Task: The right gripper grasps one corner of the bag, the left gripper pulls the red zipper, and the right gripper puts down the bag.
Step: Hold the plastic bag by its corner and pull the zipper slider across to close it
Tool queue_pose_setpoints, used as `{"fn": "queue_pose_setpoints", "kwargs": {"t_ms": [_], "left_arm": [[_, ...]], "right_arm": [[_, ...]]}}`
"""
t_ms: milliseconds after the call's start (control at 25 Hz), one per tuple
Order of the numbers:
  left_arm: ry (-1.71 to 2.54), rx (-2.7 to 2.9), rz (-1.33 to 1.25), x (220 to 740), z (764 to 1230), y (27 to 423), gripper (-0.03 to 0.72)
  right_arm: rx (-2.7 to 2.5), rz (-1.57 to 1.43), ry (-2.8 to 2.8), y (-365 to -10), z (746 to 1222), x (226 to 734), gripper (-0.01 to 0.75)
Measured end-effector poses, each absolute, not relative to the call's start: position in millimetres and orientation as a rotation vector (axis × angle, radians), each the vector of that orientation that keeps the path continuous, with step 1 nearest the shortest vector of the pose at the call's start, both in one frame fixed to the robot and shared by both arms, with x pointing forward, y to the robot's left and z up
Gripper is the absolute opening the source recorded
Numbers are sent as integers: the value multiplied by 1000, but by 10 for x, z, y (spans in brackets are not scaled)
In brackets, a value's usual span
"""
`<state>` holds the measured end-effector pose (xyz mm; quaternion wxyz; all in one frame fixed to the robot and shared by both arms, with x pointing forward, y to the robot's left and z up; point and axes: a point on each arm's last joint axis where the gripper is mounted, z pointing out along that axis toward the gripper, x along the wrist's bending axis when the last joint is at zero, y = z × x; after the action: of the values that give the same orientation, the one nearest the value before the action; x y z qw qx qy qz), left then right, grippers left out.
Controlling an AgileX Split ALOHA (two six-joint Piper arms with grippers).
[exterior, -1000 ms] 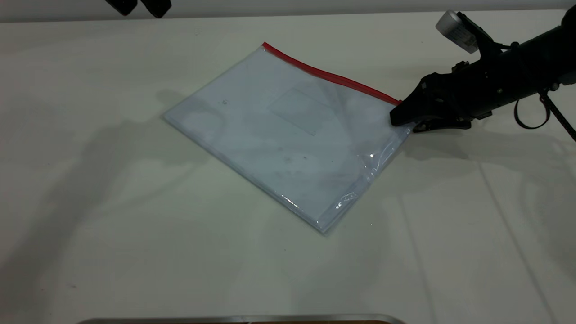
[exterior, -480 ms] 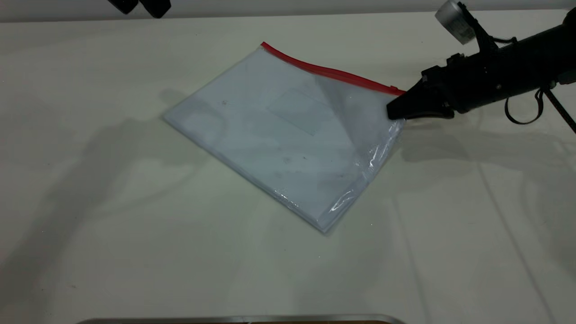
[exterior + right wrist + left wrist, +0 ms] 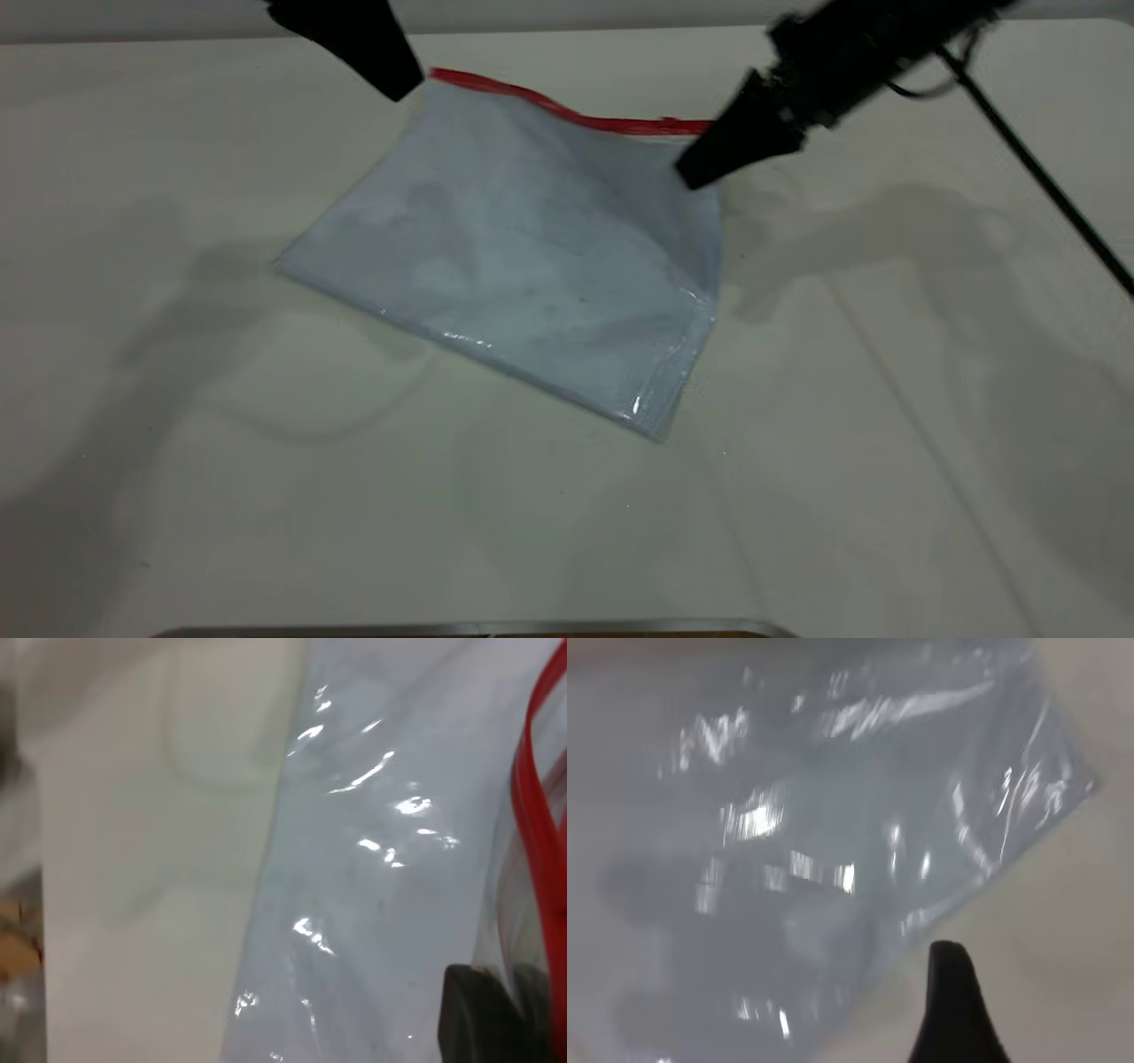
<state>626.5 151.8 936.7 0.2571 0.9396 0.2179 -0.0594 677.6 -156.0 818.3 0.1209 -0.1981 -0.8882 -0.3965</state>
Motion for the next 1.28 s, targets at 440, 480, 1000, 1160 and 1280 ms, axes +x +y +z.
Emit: {"fn": "queue_pose_setpoints", "kwargs": {"t_ms": [440,480,1000,1160,1280], "left_arm": [[372,2472,-92,6291,9399,1433,559],[373,2471,-92,6291,9399,1432,559],[272,2447,-109,6311,9202,1377,559],[219,2396,-68,6331,9233,1340,559],[215,2384,-49,6349,9214,1330,552]], "right_arm": [[-278,-1016,-2644,-877,8521,6708,32],[-270,-1002,-2646,-854,8516,6691,32],[-273,-1200,-2561,-704,8613,6692,32],[-275,-1217,-2554,-697,8622,6696,32],[-278,-1229,-2548,-691,8629,6698,32]]}}
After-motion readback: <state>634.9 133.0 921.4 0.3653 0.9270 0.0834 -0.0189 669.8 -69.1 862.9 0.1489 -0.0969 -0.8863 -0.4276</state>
